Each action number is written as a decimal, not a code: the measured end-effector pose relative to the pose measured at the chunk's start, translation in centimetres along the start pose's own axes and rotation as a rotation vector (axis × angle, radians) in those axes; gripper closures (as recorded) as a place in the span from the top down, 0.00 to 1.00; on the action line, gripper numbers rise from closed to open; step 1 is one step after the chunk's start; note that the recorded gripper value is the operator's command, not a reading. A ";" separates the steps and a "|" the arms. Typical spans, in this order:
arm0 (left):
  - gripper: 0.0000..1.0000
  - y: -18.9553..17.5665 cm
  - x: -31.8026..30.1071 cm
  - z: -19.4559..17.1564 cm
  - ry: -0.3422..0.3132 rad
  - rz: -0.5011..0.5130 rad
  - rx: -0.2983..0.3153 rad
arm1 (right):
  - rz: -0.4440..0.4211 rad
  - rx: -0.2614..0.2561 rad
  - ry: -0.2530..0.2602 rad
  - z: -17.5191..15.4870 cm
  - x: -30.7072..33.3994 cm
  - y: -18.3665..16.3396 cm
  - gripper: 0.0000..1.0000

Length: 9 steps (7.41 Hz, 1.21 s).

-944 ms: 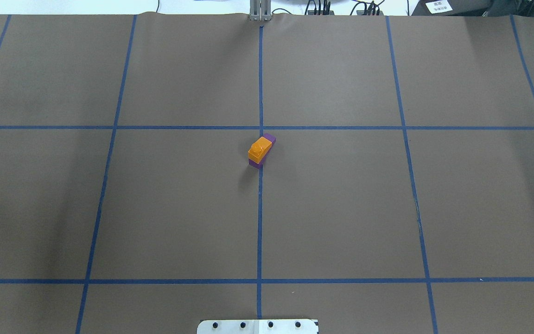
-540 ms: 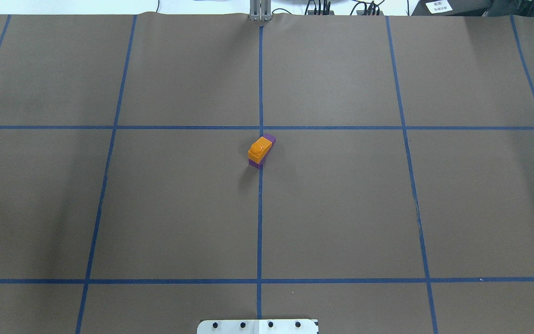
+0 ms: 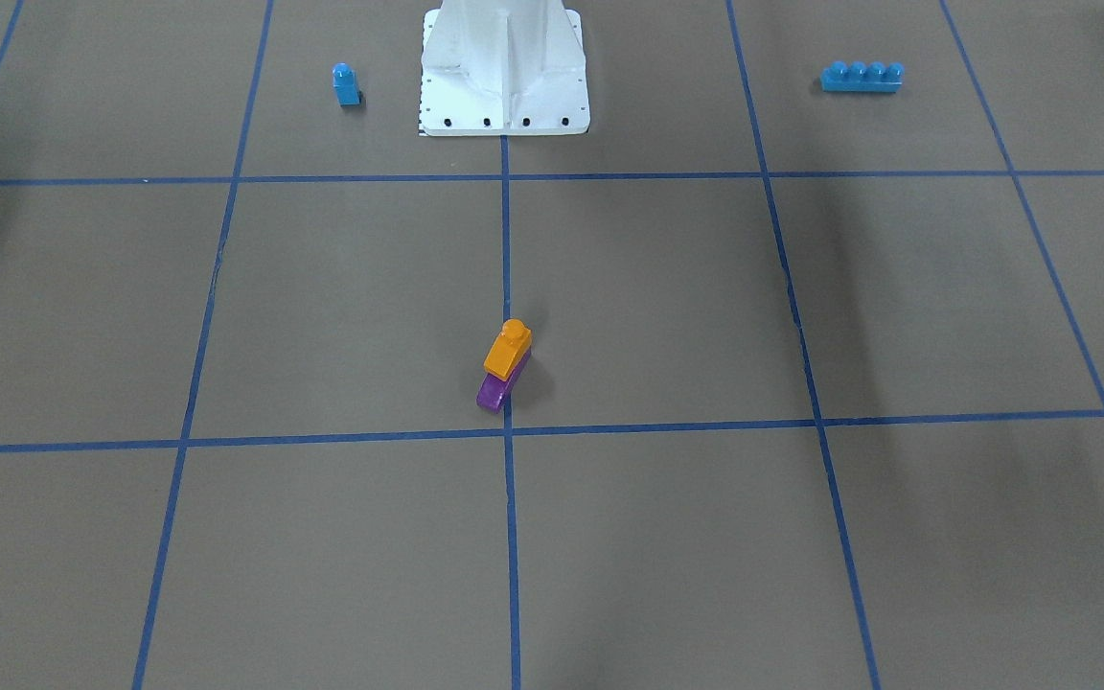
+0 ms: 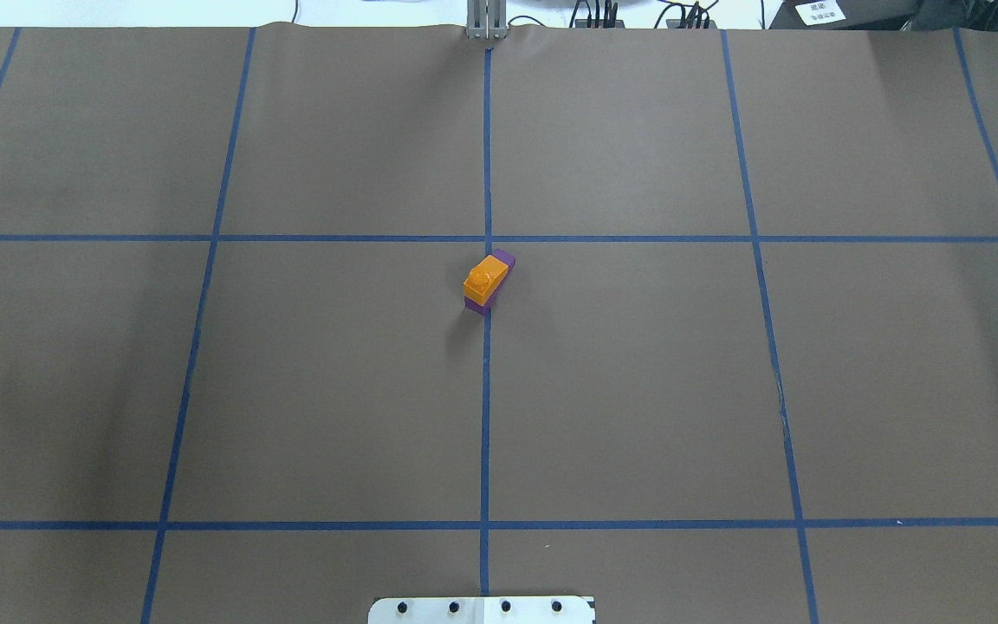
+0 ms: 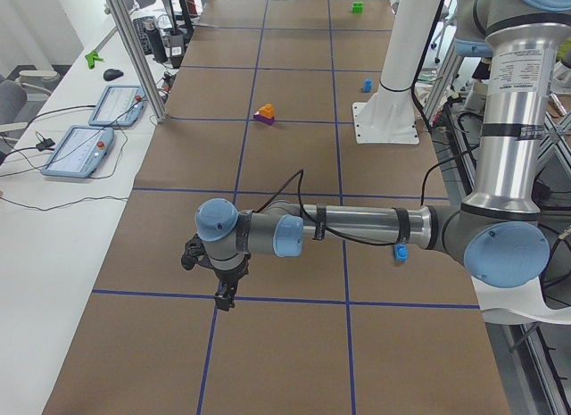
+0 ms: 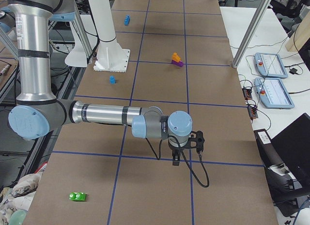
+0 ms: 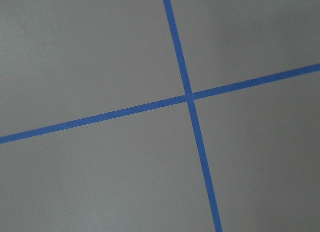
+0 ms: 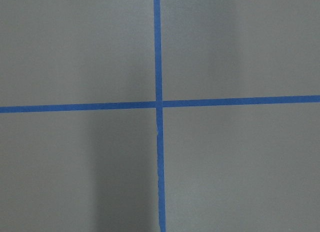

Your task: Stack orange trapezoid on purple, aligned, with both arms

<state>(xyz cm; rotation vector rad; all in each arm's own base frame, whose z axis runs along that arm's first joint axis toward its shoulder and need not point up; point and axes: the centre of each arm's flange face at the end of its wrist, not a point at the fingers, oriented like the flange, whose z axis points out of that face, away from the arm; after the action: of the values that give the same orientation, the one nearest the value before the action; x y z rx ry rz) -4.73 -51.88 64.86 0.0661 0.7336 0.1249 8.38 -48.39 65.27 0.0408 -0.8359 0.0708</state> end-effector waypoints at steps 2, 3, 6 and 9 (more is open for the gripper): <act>1.00 -0.1 0.0 0.0 0.000 -0.020 0.001 | -0.001 0.002 0.000 -0.1 -0.1 -0.1 1.00; 1.00 -0.1 0.0 0.0 0.000 -0.021 0.001 | -0.002 0.003 0.000 -0.2 -0.2 -0.2 1.00; 1.00 -0.1 0.0 0.0 0.000 -0.024 0.001 | -0.001 0.003 0.000 -0.3 -0.3 -0.3 1.00; 1.00 -0.1 0.0 0.0 0.000 -0.058 0.001 | 0.002 0.002 0.000 -0.3 -0.3 -0.3 1.00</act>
<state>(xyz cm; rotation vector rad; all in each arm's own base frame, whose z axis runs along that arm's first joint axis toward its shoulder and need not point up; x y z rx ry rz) -4.72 -51.97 64.83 0.0455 0.7350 0.0688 8.40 -48.67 64.86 0.0420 -0.8360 0.0733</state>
